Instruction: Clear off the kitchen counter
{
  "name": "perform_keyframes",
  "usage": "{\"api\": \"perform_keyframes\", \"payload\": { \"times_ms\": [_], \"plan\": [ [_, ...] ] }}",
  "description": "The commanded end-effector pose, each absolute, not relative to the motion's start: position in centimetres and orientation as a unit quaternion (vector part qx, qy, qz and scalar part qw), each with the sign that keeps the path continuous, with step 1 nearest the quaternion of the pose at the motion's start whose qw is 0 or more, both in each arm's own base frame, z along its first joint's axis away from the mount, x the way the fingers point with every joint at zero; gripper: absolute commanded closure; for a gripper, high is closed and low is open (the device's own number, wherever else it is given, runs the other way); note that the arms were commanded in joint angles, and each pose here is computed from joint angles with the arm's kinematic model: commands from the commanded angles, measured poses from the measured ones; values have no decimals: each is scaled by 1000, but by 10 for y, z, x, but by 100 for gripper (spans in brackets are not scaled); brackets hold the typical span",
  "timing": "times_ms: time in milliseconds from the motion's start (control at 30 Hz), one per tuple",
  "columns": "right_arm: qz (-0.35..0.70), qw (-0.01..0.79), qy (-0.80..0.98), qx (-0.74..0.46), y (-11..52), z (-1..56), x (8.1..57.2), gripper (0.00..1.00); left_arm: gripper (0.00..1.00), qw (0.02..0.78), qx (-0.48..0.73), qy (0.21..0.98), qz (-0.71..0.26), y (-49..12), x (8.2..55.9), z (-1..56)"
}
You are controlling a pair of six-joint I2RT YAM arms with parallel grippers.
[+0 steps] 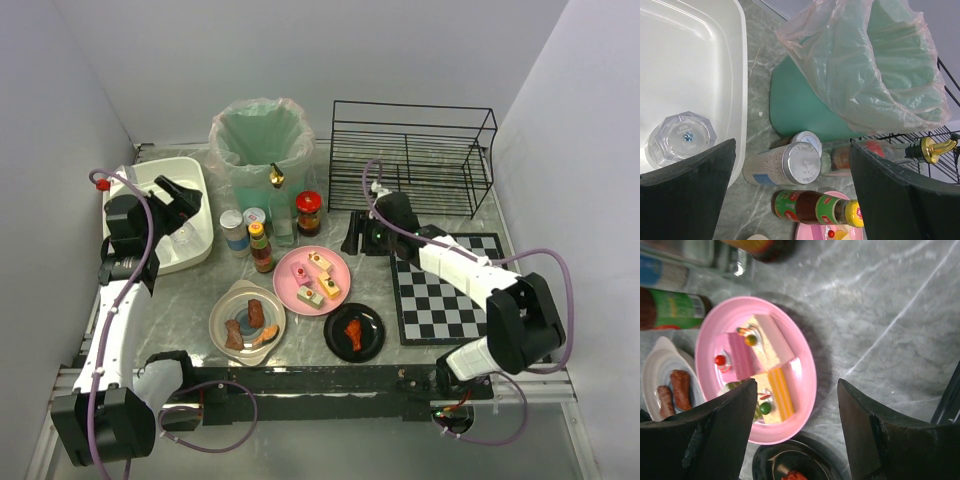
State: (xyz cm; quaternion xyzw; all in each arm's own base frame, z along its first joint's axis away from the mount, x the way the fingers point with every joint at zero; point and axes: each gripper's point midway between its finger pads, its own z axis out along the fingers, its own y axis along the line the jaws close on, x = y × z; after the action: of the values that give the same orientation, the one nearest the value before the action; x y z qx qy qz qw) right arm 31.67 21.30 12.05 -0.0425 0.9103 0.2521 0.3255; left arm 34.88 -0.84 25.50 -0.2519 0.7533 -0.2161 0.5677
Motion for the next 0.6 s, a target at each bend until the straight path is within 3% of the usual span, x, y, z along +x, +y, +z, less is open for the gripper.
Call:
{"api": "perform_keyframes", "payload": {
  "times_ms": [0, 400, 567],
  "plan": [
    [258, 306, 916, -29, 215, 101, 314, 28, 1, 587, -229, 742, -230, -14, 348, 269],
    [269, 256, 928, -26, 218, 57, 303, 30, 1, 584, -228, 744, -233, -16, 348, 268],
    [281, 243, 928, -23, 218, 46, 299, 36, 1, 582, -227, 744, -237, -17, 348, 267]
  ]
}}
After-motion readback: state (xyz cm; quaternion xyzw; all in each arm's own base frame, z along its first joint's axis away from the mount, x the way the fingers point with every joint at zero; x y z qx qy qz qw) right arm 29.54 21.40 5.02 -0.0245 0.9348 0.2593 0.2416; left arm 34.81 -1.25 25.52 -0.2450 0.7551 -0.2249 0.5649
